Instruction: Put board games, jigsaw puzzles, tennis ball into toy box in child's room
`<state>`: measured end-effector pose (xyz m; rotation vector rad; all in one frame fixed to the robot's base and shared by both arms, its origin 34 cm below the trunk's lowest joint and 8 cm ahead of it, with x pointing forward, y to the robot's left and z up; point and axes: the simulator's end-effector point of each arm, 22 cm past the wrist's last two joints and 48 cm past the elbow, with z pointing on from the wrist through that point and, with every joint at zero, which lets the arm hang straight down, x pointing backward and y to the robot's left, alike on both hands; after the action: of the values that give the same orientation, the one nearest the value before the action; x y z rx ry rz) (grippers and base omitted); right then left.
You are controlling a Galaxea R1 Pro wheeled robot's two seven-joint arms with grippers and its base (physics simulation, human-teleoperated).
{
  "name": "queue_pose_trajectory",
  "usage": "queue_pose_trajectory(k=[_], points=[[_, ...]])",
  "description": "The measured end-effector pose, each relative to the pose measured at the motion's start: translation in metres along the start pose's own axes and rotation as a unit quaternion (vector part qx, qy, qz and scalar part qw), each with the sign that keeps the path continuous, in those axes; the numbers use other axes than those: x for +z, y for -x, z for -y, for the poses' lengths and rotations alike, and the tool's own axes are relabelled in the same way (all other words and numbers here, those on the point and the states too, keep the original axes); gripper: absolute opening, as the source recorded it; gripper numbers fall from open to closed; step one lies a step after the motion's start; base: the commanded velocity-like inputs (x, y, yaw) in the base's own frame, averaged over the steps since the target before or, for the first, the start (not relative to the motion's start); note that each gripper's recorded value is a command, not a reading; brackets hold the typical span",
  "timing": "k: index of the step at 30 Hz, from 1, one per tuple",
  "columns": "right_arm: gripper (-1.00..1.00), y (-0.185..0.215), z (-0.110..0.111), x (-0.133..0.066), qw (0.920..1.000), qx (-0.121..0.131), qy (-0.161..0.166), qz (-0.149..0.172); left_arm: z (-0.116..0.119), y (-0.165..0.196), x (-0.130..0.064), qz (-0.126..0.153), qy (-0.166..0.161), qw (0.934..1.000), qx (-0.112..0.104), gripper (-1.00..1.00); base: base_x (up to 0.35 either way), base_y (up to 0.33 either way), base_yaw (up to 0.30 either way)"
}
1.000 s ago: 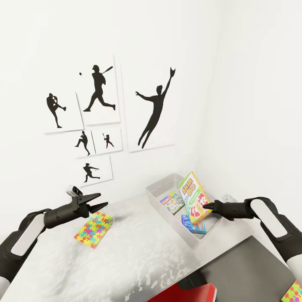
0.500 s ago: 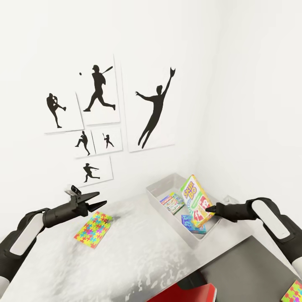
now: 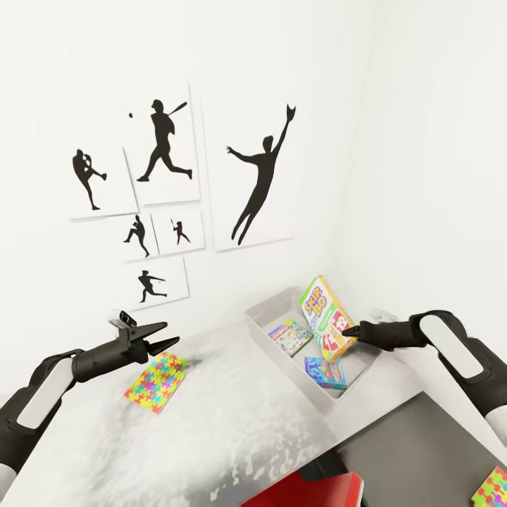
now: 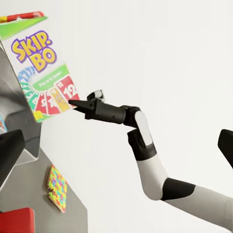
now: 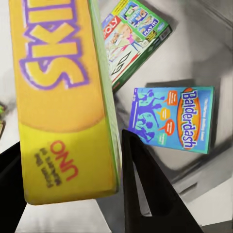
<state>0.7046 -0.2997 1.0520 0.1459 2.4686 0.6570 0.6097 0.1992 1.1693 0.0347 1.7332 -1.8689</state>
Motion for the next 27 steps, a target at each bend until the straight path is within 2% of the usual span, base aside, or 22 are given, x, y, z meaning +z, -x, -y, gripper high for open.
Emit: queue_pose_trajectory(k=[4,7,11,16,22,27], points=[[-1.00,-0.004,-0.014,0.008,0.9996,-0.022,0.012,-0.016,-0.003,0.000,0.000,0.000,0.002,1.0000,-0.003,1.00,0.000,0.000,0.000],[-1.00,-0.005,-0.034,0.011,0.9981,-0.025,0.051,-0.023,-0.006,-0.001,-0.001,0.000,0.003,1.0000,-0.005,1.00,0.000,0.000,0.000],[-1.00,-0.001,-0.043,0.010,0.9970,-0.029,0.069,-0.023,-0.009,-0.001,-0.001,0.000,0.004,1.0000,-0.008,1.00,0.000,0.000,0.000],[-1.00,0.000,-0.043,0.014,0.9969,-0.032,0.068,-0.025,-0.014,-0.002,-0.001,-0.001,0.006,0.9999,-0.012,1.00,0.000,0.000,0.000],[-1.00,-0.005,-0.031,0.021,0.9975,-0.043,0.047,-0.032,-0.019,-0.002,-0.001,0.000,0.008,0.9998,-0.016,1.00,0.000,0.000,0.000],[-1.00,-0.006,-0.026,0.024,0.9975,-0.043,0.042,-0.036,-0.023,-0.003,-0.001,0.000,0.009,0.9998,-0.019,1.00,0.000,0.000,0.000]])
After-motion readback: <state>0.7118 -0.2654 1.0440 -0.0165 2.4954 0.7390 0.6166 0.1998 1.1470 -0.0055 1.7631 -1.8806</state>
